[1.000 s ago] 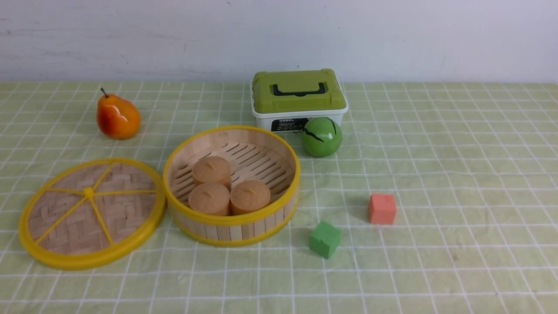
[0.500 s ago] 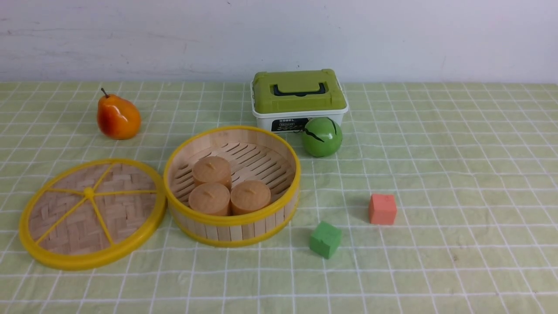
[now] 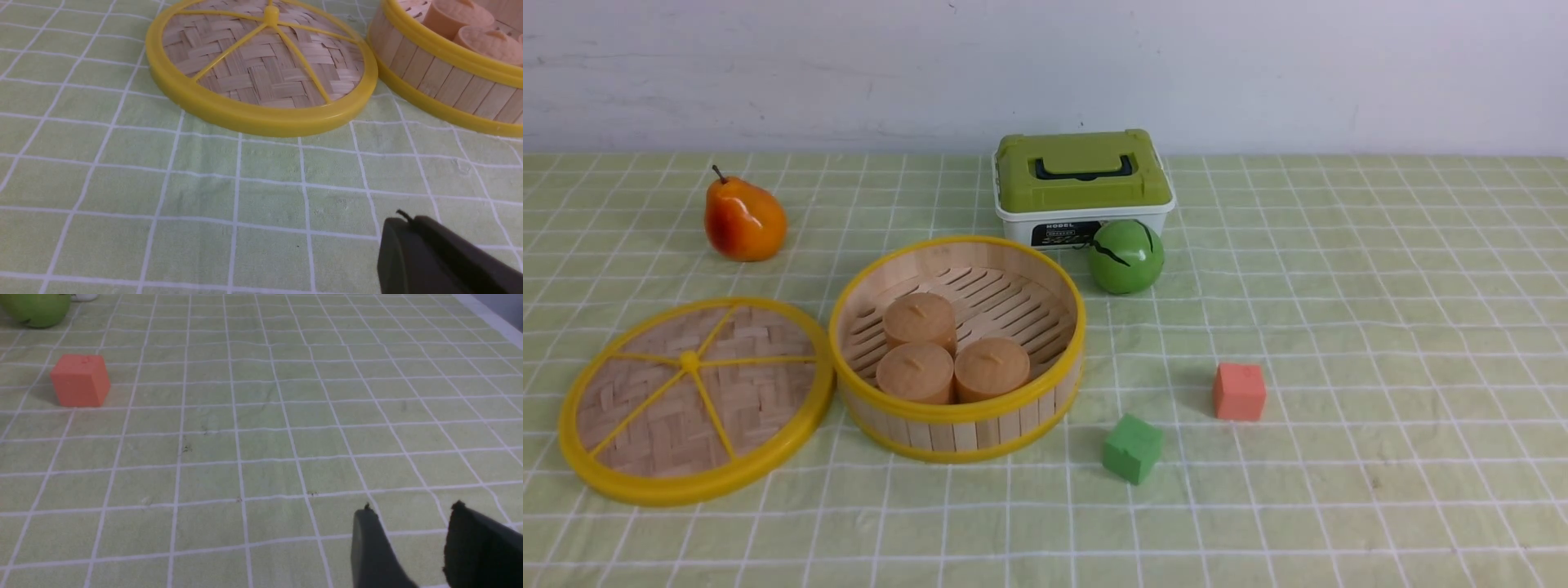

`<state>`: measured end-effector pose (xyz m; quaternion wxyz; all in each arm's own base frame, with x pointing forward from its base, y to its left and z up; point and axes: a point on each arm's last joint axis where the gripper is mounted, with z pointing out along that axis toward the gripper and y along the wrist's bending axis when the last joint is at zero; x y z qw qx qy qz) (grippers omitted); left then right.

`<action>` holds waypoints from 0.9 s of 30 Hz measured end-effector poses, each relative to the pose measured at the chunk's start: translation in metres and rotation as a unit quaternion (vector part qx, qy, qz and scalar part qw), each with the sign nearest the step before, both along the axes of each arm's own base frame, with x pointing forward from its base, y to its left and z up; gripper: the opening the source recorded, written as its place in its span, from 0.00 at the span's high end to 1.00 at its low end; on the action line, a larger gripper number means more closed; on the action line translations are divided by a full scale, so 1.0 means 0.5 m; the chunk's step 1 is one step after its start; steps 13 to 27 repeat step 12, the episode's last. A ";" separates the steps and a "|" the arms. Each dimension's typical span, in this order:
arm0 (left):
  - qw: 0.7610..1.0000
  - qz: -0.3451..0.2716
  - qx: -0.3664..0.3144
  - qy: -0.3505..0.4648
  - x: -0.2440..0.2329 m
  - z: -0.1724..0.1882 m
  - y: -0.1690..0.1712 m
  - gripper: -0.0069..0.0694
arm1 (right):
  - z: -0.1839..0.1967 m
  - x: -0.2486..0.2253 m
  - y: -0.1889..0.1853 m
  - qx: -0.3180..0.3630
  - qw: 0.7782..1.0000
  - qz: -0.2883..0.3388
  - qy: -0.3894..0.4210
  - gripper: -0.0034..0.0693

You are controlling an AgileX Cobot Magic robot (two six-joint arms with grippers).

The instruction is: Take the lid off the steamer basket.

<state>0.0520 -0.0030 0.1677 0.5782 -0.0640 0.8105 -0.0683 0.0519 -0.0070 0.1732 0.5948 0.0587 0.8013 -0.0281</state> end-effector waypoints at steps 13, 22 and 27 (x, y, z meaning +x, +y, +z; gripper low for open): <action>1.000 0.000 0.000 0.000 0.000 0.000 0.000 0.91 | 0.000 0.000 0.000 0.000 1.000 0.000 0.000 0.62; 1.000 0.000 0.000 0.000 0.000 0.000 0.000 0.91 | 0.000 0.000 0.000 0.000 1.000 0.000 0.000 0.62; 1.000 0.000 0.000 0.000 0.000 0.000 0.000 0.91 | 0.000 0.000 0.000 0.000 1.000 0.000 0.000 0.62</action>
